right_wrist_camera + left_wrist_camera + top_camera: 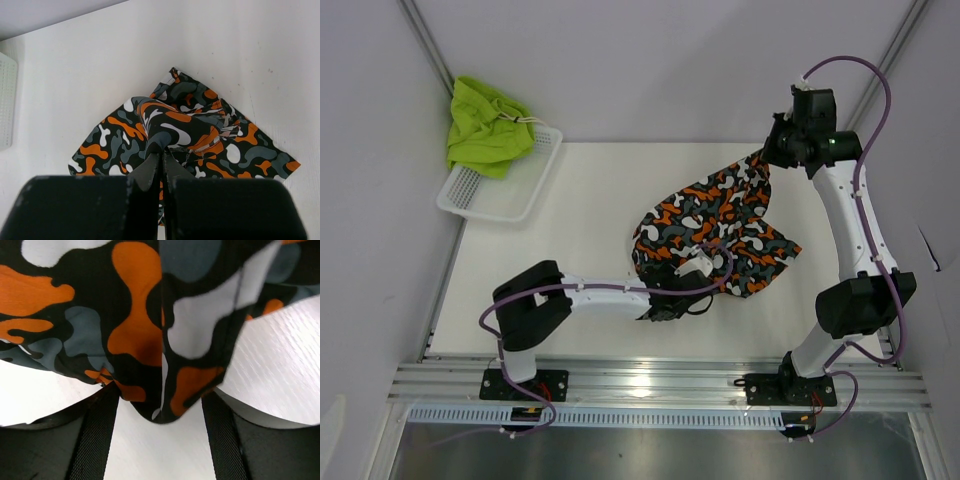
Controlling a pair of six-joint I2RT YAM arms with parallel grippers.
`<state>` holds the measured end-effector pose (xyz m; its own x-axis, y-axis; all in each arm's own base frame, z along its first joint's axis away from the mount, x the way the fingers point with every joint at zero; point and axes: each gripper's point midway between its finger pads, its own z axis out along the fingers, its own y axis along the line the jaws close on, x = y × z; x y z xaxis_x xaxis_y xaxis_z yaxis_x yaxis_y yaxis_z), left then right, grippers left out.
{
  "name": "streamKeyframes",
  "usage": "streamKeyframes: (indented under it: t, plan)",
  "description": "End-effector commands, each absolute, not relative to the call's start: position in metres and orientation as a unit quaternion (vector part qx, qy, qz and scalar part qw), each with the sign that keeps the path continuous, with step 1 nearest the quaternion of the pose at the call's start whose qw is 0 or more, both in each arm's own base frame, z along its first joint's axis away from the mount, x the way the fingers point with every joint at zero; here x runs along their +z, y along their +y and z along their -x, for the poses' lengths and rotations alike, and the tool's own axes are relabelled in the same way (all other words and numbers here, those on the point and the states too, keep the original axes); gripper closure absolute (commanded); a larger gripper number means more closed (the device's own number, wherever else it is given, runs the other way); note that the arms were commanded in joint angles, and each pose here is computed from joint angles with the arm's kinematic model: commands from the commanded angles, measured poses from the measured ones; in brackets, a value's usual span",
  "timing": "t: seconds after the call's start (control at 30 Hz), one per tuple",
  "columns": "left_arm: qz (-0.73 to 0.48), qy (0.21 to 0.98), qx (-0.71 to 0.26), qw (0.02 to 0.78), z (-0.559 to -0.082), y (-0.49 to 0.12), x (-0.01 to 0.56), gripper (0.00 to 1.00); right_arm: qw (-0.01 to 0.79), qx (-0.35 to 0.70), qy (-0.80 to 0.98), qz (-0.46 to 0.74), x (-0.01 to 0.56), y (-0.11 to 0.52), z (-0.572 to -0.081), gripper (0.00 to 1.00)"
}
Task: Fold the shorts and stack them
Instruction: Flatten the shorts out
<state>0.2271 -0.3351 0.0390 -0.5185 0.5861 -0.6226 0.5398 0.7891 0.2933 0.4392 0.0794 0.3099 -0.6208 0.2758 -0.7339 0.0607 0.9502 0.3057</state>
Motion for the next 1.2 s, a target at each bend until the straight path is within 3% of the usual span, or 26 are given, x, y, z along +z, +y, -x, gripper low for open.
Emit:
streamKeyframes:
  t: [0.0, 0.13, 0.3, 0.43, 0.53, 0.7, 0.9, 1.0, 1.17]
  plan:
    - [-0.287, 0.874, 0.039, 0.389, -0.241, -0.335, 0.037, 0.32, 0.459, 0.145, 0.872, -0.090, 0.336, 0.081, -0.441, 1.00]
    - [-0.267, 0.875, 0.049, 0.400, -0.244, -0.327, 0.032, 0.36, 0.460, 0.145, 0.871, -0.092, 0.336, 0.078, -0.440, 1.00]
    - [-0.237, 0.877, 0.063, 0.413, -0.252, -0.320, 0.029, 0.53, 0.463, 0.149, 0.869, -0.093, 0.340, 0.075, -0.438, 1.00]
    - [-0.237, 0.878, 0.068, 0.411, -0.256, -0.317, 0.027, 0.74, 0.464, 0.149, 0.868, -0.094, 0.342, 0.073, -0.436, 1.00]
    - [-0.246, 0.878, 0.064, 0.406, -0.252, -0.313, 0.037, 1.00, 0.464, 0.147, 0.869, -0.094, 0.342, 0.071, -0.434, 1.00]
    - [-0.254, 0.889, 0.055, 0.377, -0.242, -0.294, 0.069, 1.00, 0.461, 0.150, 0.870, -0.089, 0.339, 0.071, -0.429, 1.00]
    - [-0.194, 0.904, 0.020, 0.381, -0.239, -0.243, 0.151, 1.00, 0.474, 0.147, 0.863, -0.093, 0.332, 0.066, -0.404, 1.00]
    - [-0.149, 0.903, -0.034, 0.401, -0.246, -0.218, 0.190, 1.00, 0.485, 0.144, 0.858, -0.090, 0.336, 0.063, -0.392, 1.00]
    - [-0.073, 0.888, -0.020, 0.453, -0.270, -0.159, 0.257, 1.00, 0.522, 0.127, 0.836, -0.107, 0.354, 0.050, -0.377, 1.00]
